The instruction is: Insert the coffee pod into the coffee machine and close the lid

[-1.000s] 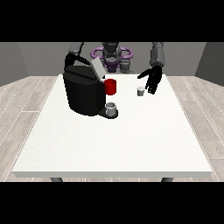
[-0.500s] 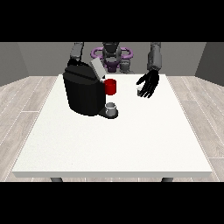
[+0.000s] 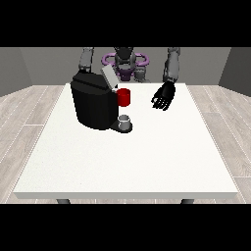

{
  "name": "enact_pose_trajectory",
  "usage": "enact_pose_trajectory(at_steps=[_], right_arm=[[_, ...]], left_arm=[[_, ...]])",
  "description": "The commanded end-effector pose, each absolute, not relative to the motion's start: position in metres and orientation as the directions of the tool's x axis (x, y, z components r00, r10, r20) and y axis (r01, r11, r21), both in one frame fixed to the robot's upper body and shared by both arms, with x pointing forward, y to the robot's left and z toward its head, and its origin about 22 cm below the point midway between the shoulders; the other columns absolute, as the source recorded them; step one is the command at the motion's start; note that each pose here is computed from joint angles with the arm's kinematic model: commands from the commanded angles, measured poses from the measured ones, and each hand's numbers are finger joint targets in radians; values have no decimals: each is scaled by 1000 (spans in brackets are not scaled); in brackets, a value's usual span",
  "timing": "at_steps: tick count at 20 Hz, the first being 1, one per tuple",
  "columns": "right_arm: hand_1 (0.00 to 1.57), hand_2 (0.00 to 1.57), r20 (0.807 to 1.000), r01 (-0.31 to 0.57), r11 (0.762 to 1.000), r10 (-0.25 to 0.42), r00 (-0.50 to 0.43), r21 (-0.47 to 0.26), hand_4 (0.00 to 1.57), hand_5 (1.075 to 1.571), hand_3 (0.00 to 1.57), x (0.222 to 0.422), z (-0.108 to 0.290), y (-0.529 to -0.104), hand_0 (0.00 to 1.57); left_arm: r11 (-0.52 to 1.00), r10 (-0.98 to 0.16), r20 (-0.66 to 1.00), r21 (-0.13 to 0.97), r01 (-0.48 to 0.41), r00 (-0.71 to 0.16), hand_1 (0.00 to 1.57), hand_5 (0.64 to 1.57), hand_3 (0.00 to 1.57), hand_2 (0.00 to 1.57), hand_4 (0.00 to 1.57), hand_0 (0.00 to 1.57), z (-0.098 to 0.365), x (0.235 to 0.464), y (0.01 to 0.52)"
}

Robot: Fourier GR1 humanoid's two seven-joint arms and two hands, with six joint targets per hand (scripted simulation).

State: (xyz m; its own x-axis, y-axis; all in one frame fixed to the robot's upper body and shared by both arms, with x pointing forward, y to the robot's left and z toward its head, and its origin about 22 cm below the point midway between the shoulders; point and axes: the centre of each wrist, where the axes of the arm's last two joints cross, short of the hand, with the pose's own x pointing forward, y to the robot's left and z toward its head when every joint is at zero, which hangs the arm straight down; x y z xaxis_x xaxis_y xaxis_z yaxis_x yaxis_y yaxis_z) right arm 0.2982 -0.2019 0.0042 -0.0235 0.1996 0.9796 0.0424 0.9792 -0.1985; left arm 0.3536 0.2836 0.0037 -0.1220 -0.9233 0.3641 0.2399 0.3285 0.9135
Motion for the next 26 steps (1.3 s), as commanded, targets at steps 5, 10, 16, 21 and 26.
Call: enact_pose_trajectory(at_steps=[5,10,16,21,26], right_arm=[[0,0,986,56,984,167,18,-167,0,1571,0,309,-3,-201,0],[0,0,984,98,981,159,78,-167,0,1571,0,304,-30,-219,0],[0,0,985,84,984,152,77,-158,0,1571,0,303,-27,-217,0],[0,0,959,75,967,227,170,-243,0,1571,0,296,-35,-207,0],[0,0,937,71,955,267,226,-289,0,1571,0,284,-60,-219,0]], left_arm=[[179,-961,241,914,363,-133,789,1571,845,960,392,789,-10,357,273],[168,-950,256,902,399,-179,909,1571,956,1050,411,909,-16,357,257],[313,-902,386,894,321,-195,1369,1571,1298,1368,482,1369,4,375,265],[369,-874,457,845,388,-164,1447,1571,1354,1431,530,1447,17,386,255],[314,-864,449,834,454,-228,1371,1571,1325,1379,504,1371,54,400,227]])
